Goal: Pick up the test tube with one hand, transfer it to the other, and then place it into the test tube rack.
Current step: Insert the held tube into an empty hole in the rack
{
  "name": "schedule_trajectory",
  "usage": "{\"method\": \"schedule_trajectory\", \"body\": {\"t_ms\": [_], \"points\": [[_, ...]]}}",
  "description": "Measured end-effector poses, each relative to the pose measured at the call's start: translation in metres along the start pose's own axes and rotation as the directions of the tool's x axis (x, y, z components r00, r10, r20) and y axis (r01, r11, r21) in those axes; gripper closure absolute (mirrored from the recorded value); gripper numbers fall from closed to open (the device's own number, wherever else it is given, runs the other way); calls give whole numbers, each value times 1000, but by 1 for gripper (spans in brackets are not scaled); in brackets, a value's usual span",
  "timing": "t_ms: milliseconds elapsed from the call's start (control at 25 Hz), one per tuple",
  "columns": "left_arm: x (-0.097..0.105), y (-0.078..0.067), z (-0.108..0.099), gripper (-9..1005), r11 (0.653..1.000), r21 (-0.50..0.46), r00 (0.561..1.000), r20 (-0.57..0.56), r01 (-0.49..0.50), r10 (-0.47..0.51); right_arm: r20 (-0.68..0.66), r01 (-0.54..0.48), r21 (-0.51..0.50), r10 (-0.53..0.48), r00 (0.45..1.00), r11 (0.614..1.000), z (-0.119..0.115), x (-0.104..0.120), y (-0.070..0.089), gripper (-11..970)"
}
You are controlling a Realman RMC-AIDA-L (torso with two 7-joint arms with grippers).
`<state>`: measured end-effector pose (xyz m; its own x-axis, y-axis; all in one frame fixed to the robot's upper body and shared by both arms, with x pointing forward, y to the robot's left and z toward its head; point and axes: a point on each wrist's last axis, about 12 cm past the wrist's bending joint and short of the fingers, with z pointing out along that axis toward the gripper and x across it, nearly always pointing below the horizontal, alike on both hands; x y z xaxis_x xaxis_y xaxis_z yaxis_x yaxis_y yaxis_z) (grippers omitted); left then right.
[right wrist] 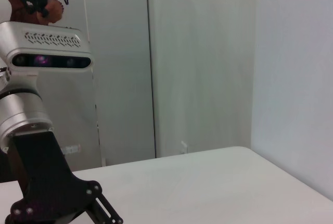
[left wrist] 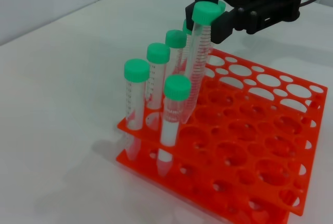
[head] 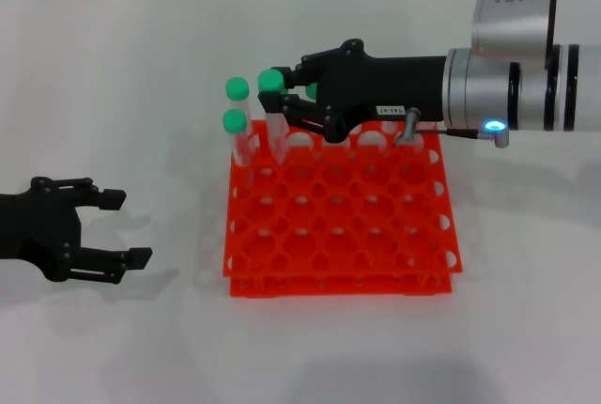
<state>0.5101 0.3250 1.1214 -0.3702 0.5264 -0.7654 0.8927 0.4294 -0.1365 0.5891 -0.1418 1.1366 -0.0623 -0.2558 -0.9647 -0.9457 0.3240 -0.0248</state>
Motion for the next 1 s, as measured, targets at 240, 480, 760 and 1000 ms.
{"method": "schedule_trajectory", "body": {"t_ms": [240, 480, 760, 1000], "points": [[2, 0, 3, 123, 1000, 8, 1000, 2, 1, -1, -8, -7, 1, 7, 1000, 1000, 0, 3, -1, 706], [3, 1, 4, 123, 1000, 5, 1000, -7, -3, 3, -9, -7, 0, 7, 1000, 1000, 1, 3, 0, 706], [3, 0, 6, 124, 1000, 7, 1000, -5, -14, 14, -15, -11, 9, 12, 1000, 1000, 1, 5, -2, 706], [3, 0, 6, 124, 1000, 6, 1000, -4, -16, 16, -28, -19, 8, 20, 999, 1000, 4, 7, -3, 706]]}}
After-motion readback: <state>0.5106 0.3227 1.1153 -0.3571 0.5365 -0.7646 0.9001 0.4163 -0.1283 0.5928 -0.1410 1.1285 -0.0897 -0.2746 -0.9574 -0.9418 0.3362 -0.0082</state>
